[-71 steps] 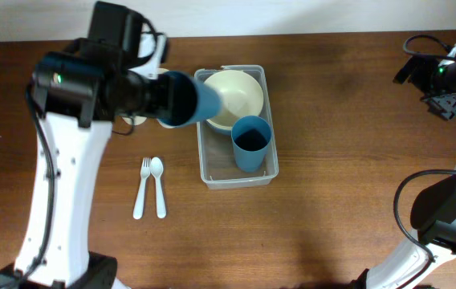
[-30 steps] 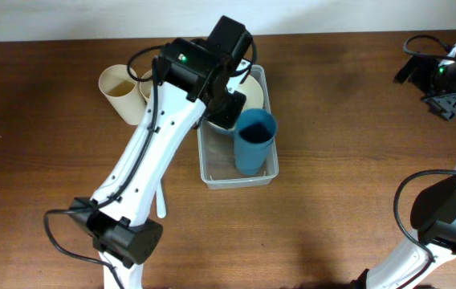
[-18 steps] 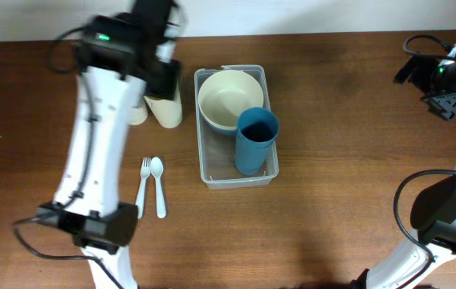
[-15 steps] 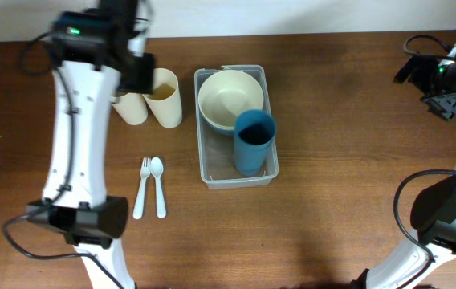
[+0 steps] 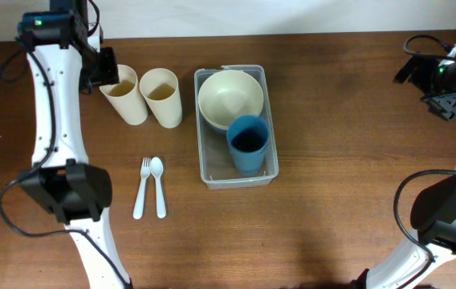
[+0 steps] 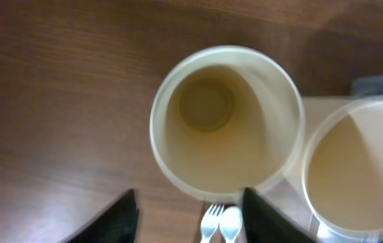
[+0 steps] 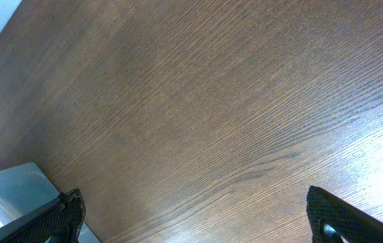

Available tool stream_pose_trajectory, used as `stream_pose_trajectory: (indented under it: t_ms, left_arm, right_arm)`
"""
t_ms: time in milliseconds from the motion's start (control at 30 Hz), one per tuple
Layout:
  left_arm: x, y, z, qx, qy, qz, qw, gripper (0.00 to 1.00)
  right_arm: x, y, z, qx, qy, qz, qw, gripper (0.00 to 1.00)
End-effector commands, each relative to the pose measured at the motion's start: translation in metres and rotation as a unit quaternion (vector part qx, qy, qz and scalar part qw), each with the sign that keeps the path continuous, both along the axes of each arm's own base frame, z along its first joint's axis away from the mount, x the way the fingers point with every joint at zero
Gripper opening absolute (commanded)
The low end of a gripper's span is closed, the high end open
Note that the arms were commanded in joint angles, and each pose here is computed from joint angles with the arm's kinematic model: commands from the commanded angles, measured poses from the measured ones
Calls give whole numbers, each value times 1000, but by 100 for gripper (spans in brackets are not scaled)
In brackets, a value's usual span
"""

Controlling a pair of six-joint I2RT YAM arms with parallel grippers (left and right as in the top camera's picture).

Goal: Pack container
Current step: 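Move the left gripper to the left cream cup and grasp its rim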

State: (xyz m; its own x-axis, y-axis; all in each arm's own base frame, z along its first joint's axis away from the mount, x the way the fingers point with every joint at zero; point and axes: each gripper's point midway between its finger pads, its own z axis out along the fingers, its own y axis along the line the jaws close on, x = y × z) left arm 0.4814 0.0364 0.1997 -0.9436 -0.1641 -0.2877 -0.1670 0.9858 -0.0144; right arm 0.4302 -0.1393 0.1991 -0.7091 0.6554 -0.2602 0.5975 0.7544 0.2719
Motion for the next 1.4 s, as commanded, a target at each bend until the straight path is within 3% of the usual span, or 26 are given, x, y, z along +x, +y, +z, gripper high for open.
stream_pose_trajectory:
  t_ms: [0,200,333,733,900,1200,1367]
  left_arm:
    - [13,4,-32,-10,18,7,1000,44]
    - [26,12,-64,-11,32,14,999,43]
    - [27,17,-74,-12,40,19,999,22]
    - [22,17,-69,-12,44,19,999,15]
    - [24,15,-38,-14,16,17,1000,21]
    - [14,15,52,-6,-81,12,997,43]
    - [11,19,38,3,-55,18,998,45]
  right_arm:
    - [-1,-2,1,-5,0,0,1000,99]
    - [-1,-2,1,-5,0,0,1000,99]
    - [-1,-2,1,-5,0,0,1000,99]
    - [-1,-2,1,-5,0,0,1000,99]
    - [-1,-2,1,-5,0,0,1000,99]
    - [-1,-2,1,-5,0,0,1000,99]
    - [-1,-2,1,-5,0,0,1000,99]
